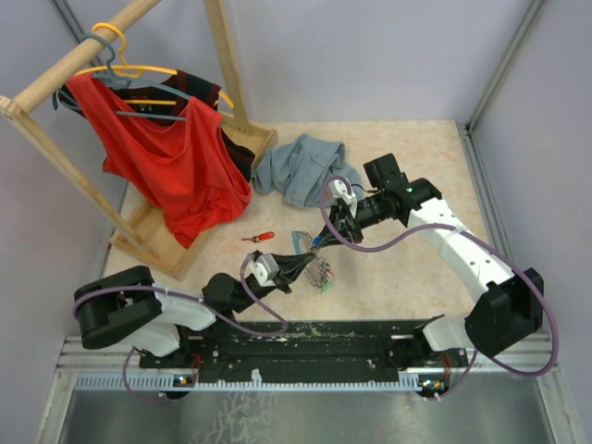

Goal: Remove the keys from the keyring

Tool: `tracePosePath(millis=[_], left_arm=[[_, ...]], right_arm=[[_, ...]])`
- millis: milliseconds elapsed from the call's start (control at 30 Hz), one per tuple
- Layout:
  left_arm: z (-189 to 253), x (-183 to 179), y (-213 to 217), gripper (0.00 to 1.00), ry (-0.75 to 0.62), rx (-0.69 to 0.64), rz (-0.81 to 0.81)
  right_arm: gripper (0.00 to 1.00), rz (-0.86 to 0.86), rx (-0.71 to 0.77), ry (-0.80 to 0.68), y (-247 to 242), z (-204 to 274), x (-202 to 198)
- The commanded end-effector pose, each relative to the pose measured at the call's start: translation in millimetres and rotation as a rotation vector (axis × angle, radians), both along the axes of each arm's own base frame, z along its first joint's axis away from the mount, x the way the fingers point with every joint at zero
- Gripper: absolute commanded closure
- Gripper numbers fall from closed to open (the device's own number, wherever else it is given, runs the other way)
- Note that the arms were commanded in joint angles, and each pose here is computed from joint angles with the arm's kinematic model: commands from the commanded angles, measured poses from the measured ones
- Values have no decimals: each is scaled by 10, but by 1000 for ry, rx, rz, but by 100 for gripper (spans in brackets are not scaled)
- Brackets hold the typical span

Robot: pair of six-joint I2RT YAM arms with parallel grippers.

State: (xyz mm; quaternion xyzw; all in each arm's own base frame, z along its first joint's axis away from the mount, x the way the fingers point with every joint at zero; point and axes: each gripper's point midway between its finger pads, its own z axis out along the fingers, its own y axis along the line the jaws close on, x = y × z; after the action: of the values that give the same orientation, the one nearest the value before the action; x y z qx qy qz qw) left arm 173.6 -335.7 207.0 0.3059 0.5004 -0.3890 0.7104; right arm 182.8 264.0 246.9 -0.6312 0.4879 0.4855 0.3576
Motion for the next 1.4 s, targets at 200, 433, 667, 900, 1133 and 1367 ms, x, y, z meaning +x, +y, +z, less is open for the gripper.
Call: tracePosePath(millis=[200, 433, 667, 900, 1133, 1367], left_arm=[[534, 88, 57, 100, -16, -84, 51], [405, 131, -27, 100, 61, 50, 27], [356, 174, -20, 100, 110, 80, 14], [341, 184, -76, 100, 142, 96, -28], [358, 197, -36, 100, 177, 74, -79], [383, 181, 110, 100, 170, 35, -94]], right_arm=[[100, 26, 83, -84, 31, 323, 16], [100, 50, 126, -74, 39, 524, -65], [100, 36, 118, -73, 39, 524, -44], [100, 43, 113, -26, 131, 435, -42], [100, 71, 80, 11, 254, 281, -98], [100, 47, 66, -6, 234, 292, -47]])
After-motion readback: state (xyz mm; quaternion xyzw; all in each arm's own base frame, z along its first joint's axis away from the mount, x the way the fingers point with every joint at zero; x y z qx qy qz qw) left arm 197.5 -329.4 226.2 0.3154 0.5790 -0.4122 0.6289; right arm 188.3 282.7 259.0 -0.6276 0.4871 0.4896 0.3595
